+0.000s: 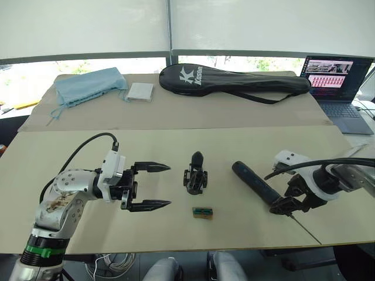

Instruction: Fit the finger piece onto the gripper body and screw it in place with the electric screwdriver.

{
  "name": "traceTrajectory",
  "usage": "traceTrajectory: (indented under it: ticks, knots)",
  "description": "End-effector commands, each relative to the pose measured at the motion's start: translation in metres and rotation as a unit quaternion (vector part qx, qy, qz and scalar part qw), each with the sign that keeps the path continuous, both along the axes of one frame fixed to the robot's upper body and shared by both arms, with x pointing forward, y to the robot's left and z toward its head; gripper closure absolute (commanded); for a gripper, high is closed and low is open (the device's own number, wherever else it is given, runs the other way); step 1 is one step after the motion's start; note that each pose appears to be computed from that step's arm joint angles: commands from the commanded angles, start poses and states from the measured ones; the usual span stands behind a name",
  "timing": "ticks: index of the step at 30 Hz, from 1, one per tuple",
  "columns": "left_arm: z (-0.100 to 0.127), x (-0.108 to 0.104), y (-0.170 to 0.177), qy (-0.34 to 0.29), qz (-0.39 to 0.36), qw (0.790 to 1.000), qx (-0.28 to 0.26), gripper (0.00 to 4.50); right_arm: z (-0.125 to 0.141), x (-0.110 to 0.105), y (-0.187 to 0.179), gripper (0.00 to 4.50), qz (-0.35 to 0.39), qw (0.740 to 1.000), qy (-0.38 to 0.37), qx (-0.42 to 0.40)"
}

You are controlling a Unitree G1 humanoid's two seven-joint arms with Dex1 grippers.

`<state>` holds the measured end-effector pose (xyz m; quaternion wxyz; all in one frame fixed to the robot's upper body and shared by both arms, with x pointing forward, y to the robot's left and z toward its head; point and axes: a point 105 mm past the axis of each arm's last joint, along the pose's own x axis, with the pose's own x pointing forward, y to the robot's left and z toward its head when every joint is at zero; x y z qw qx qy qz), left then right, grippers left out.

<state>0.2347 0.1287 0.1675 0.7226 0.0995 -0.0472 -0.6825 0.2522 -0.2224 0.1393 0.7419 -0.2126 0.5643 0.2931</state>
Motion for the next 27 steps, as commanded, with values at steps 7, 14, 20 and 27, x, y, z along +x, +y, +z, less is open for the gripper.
traceTrajectory:
  ticks: [7, 14, 20, 27]
  knots:
    - [0.008, -0.007, -0.013, -0.027, -0.017, 0.999, -0.008, 0.00, -0.007, 0.020, 0.004, 0.03, 0.004, 1.000, -0.007, -0.023]
    - [0.009, -0.006, -0.014, -0.030, -0.013, 0.999, -0.008, 0.00, -0.014, 0.027, 0.009, 0.03, 0.013, 1.000, -0.005, -0.028]
    - [0.008, -0.007, -0.013, -0.027, -0.009, 1.000, -0.009, 0.00, -0.019, 0.028, 0.006, 0.03, 0.020, 0.999, 0.002, -0.038]
    - [0.008, -0.007, -0.012, -0.027, -0.004, 1.000, -0.008, 0.00, -0.024, 0.031, 0.006, 0.55, 0.028, 0.999, 0.003, -0.038]
